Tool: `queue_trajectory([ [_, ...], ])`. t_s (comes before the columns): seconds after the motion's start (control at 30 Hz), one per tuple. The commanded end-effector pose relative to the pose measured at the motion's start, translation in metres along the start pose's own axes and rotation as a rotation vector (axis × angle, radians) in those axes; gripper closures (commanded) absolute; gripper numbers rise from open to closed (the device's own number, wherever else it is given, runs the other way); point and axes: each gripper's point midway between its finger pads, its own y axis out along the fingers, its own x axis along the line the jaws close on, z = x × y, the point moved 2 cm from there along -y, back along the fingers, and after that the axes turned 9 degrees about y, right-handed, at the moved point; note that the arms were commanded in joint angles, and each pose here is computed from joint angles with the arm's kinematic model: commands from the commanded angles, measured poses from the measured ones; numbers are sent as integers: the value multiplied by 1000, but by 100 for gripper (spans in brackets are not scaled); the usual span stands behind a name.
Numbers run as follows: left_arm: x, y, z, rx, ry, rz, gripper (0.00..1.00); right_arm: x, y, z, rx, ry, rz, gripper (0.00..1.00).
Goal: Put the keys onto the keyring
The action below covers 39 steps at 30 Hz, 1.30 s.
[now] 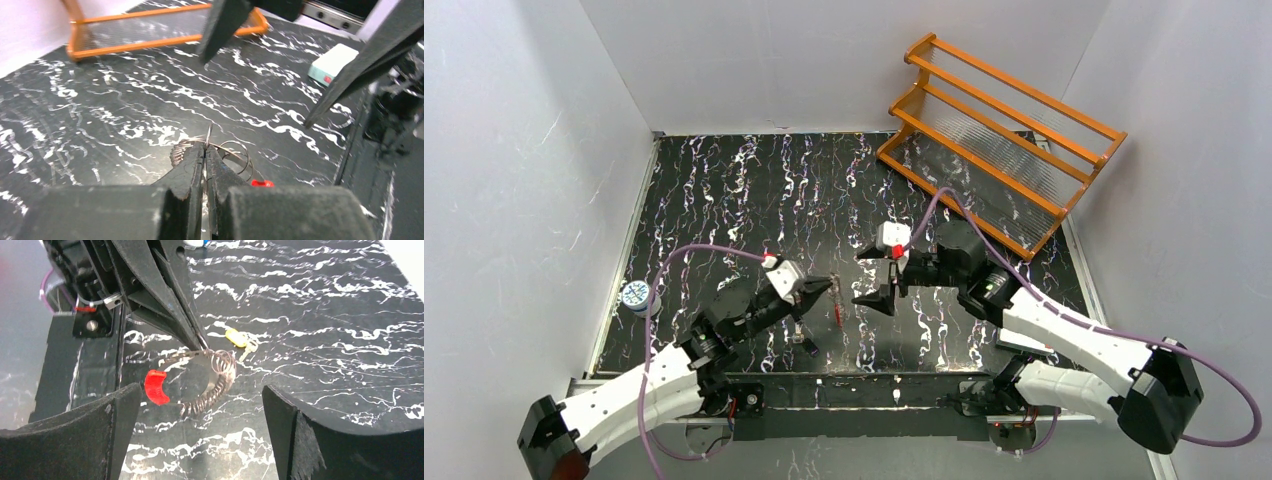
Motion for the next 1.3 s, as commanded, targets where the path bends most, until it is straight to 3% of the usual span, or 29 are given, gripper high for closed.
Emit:
queue_trajectory([
  [0.0, 30, -18, -14, -63, -60, -220, 100, -16, -7, -31, -147, 45, 151, 1],
  [0.13, 43, -34, -21, -62, -46, -304, 100, -41, -8, -28, -161, 259, 334, 1],
  [0.27, 55, -51, -31, -12, 19, -364, 100, -51, 3, -11, -63, 388, 377, 1],
  [0.47, 75, -83, -39, 131, 82, -466, 100, -25, 29, 24, 79, 443, 139, 1],
  [0.63, 85, -109, -53, 201, 111, -525, 100, -4, 47, 45, 64, 484, -39, 13],
  [0.73, 88, -121, -59, 204, 112, -546, 100, 5, 60, 59, 87, 449, -64, 24],
  [0.93, 90, -138, -63, 183, 101, -580, 100, 16, 90, 87, 183, 323, -2, 36],
  [1.27, 91, -149, -64, 184, 92, -600, 100, 30, 131, 124, 332, 98, 99, 46],
])
